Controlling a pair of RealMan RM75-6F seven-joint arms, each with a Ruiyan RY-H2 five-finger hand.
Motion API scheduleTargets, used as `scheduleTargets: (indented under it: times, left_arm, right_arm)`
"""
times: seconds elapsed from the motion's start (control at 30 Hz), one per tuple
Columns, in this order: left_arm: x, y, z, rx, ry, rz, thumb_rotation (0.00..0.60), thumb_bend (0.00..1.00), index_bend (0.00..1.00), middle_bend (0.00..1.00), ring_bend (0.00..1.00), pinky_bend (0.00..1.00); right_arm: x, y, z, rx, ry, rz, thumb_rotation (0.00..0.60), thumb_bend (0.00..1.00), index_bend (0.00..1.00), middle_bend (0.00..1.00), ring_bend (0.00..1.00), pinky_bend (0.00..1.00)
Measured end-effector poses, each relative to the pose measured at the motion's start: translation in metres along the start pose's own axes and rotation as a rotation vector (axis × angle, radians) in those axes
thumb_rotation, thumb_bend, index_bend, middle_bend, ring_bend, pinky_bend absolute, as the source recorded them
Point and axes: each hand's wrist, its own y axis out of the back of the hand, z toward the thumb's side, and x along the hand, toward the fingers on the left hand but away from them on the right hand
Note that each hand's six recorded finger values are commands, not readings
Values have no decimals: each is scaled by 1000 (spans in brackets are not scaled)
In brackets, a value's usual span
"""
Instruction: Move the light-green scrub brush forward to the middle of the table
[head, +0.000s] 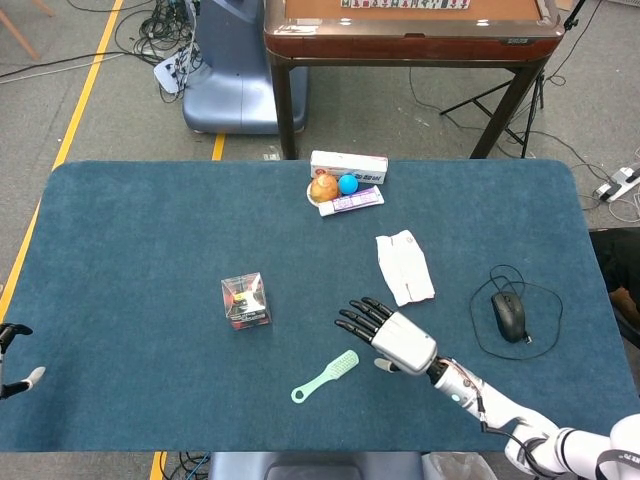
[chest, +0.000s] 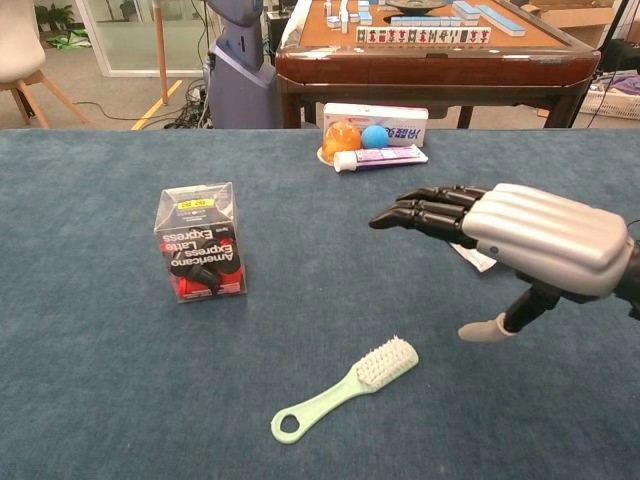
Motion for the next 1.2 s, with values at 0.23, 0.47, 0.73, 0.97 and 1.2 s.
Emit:
scheduleTargets:
  times: [0.23, 0.47, 0.73, 0.97, 1.2]
  left_arm:
    - [0, 0, -5, 0, 26, -9, 600, 113, 453, 382, 275, 498]
    - [0, 3, -11, -2, 51, -14, 600, 112, 497, 400, 278, 500]
    - [-1, 7, -13, -5, 58, -5, 600, 113, 500, 403, 279, 500]
    - [-1, 8, -14, -4, 62, -2, 600, 113, 514, 409, 280, 500]
    - [0, 10, -17, -7, 71, 5, 600, 113, 543, 449, 295, 501]
  right_arm:
    - [-8, -12, 9, 40, 18, 36, 600, 0, 61, 55, 28, 108]
    - [-19, -18, 18, 36, 26, 43, 600, 0, 61, 55, 26, 105]
    - [-24, -25, 27, 33, 39, 57, 600, 0, 61, 54, 23, 105]
    - [-30, -26, 38, 20, 55, 41, 600, 0, 61, 54, 23, 105]
    - [-37, -29, 47, 14, 66, 31, 600, 0, 61, 54, 23, 105]
